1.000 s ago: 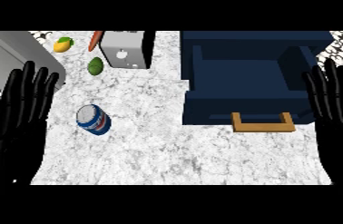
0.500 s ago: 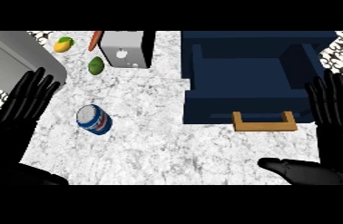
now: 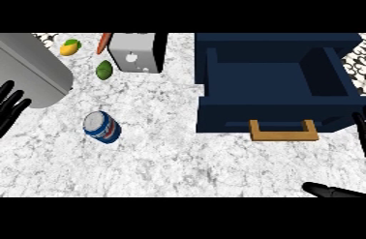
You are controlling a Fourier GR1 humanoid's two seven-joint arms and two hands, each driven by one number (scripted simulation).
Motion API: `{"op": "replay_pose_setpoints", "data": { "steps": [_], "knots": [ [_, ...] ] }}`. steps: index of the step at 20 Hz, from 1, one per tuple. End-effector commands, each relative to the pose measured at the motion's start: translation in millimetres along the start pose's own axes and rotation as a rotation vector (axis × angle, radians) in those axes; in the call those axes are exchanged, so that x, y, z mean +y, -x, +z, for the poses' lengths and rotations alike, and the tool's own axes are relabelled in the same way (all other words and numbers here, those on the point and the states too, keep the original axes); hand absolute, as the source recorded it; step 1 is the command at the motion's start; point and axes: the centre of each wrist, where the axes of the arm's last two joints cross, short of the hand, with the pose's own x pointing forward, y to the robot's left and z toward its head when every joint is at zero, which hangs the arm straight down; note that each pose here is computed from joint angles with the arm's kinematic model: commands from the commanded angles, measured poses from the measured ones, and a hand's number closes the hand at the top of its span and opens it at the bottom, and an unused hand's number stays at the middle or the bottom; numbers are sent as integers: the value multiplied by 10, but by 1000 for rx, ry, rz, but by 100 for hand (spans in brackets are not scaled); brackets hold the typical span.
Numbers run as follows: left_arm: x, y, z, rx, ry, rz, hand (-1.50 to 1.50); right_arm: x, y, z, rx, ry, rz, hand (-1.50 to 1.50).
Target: Pick up the can, place it into the drawer and close the drawer
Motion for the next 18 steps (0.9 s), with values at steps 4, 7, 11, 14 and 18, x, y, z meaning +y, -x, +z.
{"op": "replay_pose_setpoints", "data": {
  "steps": [4, 7, 11, 14, 18],
  "knots": [
    [106, 17, 125, 27, -8, -12, -150, -309, -23, 303, -3, 5, -23, -150],
    [166, -202, 257, 18, -32, 41, -150, -273, 75, 345, -6, -12, -1, -150],
    [374, -145, 129, 54, -67, 134, -150, -545, 54, 313, -13, -21, -2, -150],
    [301, -34, 196, 92, -51, 215, -150, -667, 15, 384, 12, -21, -9, -150],
    [217, -69, -11, 108, -60, 256, -150, -622, 46, 489, -9, -3, -6, -150]
  ]
}}
